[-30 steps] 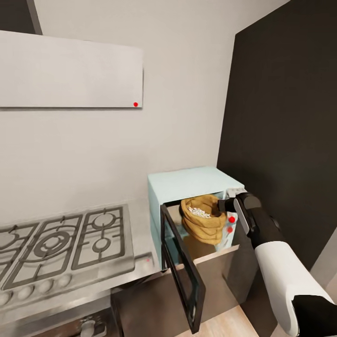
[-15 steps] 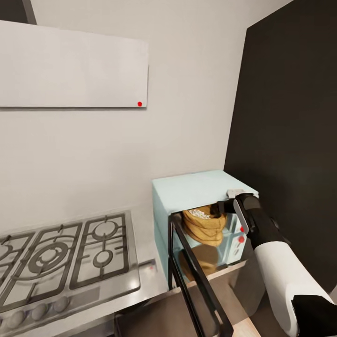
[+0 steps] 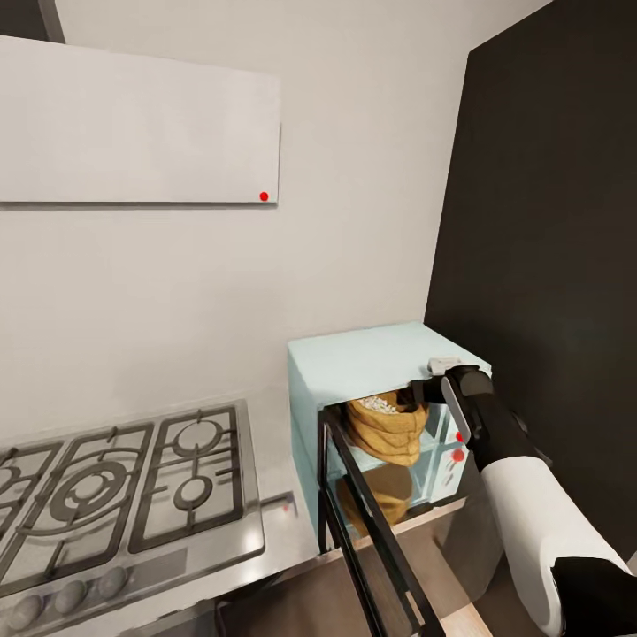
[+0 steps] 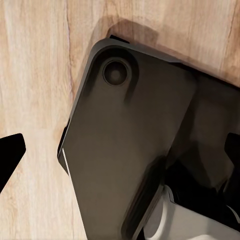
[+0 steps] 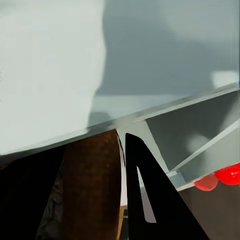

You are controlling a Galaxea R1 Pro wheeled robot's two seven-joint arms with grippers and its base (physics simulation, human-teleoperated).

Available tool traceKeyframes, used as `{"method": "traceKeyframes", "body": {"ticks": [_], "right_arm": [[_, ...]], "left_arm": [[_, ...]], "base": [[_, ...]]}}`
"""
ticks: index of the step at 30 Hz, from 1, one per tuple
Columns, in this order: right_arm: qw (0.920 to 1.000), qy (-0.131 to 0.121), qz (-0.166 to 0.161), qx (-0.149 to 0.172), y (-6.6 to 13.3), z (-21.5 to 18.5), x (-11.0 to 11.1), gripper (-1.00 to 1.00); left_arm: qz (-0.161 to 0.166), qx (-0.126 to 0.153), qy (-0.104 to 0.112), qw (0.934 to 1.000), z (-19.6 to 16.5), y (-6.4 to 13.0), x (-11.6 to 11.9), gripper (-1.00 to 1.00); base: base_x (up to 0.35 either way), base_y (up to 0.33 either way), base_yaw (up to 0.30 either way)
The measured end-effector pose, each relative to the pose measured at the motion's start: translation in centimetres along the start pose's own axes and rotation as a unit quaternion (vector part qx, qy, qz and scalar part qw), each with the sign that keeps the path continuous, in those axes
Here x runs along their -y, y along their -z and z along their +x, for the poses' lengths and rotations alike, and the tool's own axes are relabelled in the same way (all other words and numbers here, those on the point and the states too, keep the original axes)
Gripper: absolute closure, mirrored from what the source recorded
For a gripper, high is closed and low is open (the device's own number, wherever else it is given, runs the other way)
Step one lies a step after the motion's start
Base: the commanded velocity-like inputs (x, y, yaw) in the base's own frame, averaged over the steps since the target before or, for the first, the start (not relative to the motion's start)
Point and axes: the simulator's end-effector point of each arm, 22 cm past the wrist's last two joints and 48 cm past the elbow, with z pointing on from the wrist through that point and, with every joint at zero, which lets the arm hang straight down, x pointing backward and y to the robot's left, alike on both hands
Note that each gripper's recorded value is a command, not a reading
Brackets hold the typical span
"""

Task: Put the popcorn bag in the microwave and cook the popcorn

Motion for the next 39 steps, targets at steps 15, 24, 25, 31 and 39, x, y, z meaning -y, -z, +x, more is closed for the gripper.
{"method": "traceKeyframes", "body": {"ticks": [15,24,25,31,39], "right_arm": [[0.9999,0.005,0.01,-0.009,0.3,0.2,0.5,-1.0],[1.0,0.0,0.0,0.0,0.4,-0.3,0.1,-1.0],[1.0,-0.001,0.0,0.001,0.4,-0.4,0.1,-1.0],[0.9999,-0.003,-0.002,0.011,0.5,-0.9,0.0,-1.0],[0.9993,-0.008,-0.004,0.037,0.6,-2.1,-0.1,-1.0]], "left_arm": [[0.001,0.0,0.0,1.0,0.0,0.0,0.1,-1.0],[0.001,0.0,0.0,1.0,0.0,0.0,0.2,-1.0],[0.001,0.0,0.0,1.0,0.0,0.0,0.2,-1.0],[0.001,0.0,0.0,1.0,0.0,0.0,0.2,-1.0],[0.001,0.0,0.0,1.0,0.0,0.0,0.2,-1.0]], "base": [[0.0,0.0,0.0],[-0.125,-0.03,0.0],[-0.297,-0.082,0.0],[-0.302,-0.084,0.0],[-0.291,-0.084,0.0]]}}
